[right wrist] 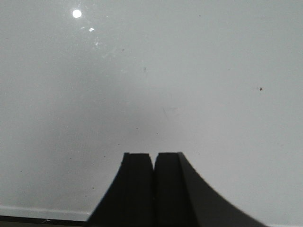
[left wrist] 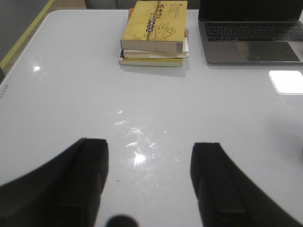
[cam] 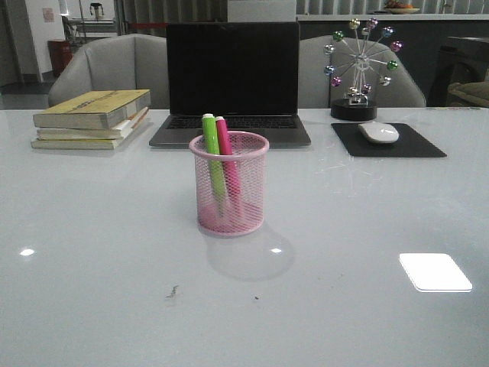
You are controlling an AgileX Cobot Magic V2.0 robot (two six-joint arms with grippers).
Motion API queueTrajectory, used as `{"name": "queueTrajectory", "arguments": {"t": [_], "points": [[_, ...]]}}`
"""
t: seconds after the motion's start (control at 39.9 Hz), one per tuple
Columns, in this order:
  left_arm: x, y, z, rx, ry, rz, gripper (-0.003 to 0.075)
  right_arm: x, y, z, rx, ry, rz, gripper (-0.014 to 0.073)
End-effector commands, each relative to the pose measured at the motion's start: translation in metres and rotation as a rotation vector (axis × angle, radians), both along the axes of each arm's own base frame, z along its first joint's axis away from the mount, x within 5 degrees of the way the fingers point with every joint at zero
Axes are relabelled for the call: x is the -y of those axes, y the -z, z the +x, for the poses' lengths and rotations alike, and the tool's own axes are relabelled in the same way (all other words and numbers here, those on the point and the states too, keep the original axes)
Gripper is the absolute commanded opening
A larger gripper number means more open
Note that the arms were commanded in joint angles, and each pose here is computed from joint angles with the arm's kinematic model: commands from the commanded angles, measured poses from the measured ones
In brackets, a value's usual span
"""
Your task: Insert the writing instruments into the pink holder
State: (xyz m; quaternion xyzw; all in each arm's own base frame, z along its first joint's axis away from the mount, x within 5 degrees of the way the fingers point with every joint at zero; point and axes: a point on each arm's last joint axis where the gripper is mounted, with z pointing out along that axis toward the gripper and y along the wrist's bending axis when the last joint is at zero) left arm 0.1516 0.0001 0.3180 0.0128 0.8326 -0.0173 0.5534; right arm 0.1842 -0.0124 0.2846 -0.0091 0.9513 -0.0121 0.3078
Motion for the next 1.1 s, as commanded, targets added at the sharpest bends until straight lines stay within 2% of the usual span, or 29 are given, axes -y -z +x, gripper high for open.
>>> {"name": "queueTrajectory", "arguments": {"t": [0.0,0.35,0.55,0.83,0.98,1.08], "points": [[-0.001,-0.018,0.002,0.115,-0.020,-0.018,0.0438,0.001,-0.014,0.003,0.092,0.001,-0.011,0.0055],[-0.001,-0.018,0.002,0.113,-0.020,-0.018,0.0438,0.001,-0.021,-0.004,0.126,0.001,-0.014,0.0055],[-0.001,-0.018,0.002,0.113,-0.020,-0.018,0.0438,-0.001,-0.042,-0.026,0.261,0.002,-0.025,0.0055],[-0.001,-0.018,0.002,0.113,-0.020,-0.018,0.0438,-0.006,-0.072,-0.075,0.482,0.002,-0.042,0.0055],[-0.001,-0.018,0.002,0.113,-0.020,-0.018,0.0438,-0.008,-0.081,-0.098,0.579,0.002,-0.049,0.0055],[-0.001,-0.018,0.002,0.113,-0.020,-0.018,0.0438,-0.009,-0.076,-0.109,0.678,0.006,-0.048,0.0055]]}}
